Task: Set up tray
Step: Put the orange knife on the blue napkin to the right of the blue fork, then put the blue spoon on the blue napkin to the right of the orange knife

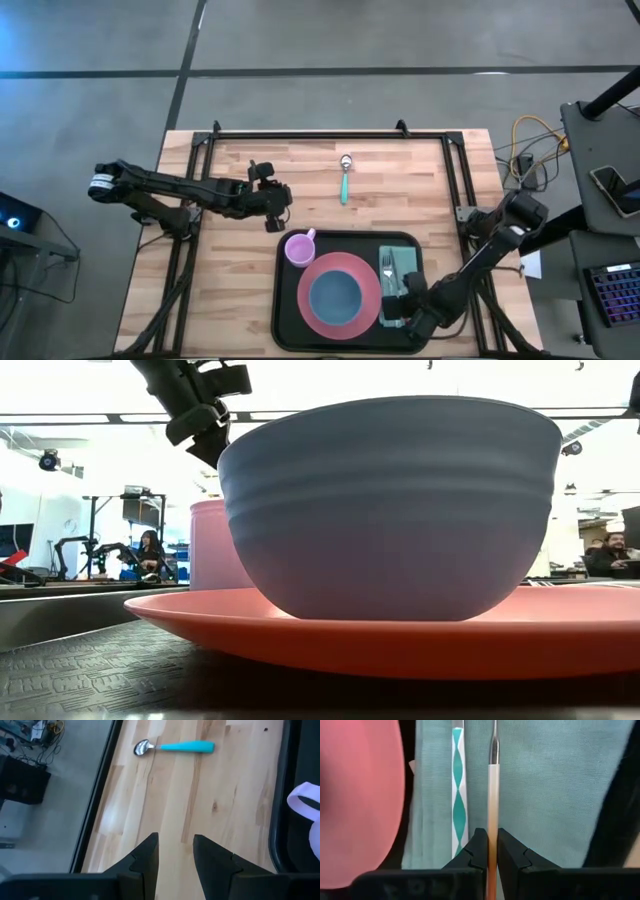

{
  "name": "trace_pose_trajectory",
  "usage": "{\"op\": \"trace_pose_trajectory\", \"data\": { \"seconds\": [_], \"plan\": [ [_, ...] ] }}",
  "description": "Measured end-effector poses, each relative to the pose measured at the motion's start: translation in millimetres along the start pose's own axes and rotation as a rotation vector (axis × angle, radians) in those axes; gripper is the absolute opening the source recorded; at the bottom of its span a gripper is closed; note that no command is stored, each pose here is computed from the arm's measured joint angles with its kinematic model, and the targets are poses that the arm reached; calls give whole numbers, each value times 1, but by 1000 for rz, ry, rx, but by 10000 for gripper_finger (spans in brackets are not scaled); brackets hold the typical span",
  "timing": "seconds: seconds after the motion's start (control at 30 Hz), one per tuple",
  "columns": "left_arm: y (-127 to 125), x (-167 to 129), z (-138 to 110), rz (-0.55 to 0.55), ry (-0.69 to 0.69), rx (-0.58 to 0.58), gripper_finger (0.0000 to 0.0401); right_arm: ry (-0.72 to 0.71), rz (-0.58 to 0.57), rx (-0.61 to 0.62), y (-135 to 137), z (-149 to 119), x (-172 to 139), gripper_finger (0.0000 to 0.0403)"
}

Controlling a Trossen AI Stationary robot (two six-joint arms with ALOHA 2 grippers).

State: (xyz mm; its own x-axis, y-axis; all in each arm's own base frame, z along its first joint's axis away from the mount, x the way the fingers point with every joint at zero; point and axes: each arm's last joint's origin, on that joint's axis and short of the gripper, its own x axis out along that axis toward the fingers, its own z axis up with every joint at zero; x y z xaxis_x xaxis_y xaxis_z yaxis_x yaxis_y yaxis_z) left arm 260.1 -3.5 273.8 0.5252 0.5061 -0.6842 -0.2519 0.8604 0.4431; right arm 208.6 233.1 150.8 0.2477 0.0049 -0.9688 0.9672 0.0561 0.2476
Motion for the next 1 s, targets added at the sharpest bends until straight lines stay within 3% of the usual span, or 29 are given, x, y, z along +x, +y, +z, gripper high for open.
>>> {"op": "trace_pose_trajectory", "data": {
  "seconds": [0.17, 0.73, 0.87, 1.0],
  "plan": [
    [0, 1, -1, 0, 4, 2, 103, 9, -17, 14, -1, -1, 7, 30],
    [0, 1, -1, 0, 5, 4, 102, 77, -48, -22, 4, -6, -5, 162],
    [0, 1, -1, 0, 5, 4, 102, 14, -105, -47, 6, -5, -19, 174],
    [0, 1, -1, 0, 5, 4, 102, -148, -180, -83, 11, 3, -48, 172]
  ]
}}
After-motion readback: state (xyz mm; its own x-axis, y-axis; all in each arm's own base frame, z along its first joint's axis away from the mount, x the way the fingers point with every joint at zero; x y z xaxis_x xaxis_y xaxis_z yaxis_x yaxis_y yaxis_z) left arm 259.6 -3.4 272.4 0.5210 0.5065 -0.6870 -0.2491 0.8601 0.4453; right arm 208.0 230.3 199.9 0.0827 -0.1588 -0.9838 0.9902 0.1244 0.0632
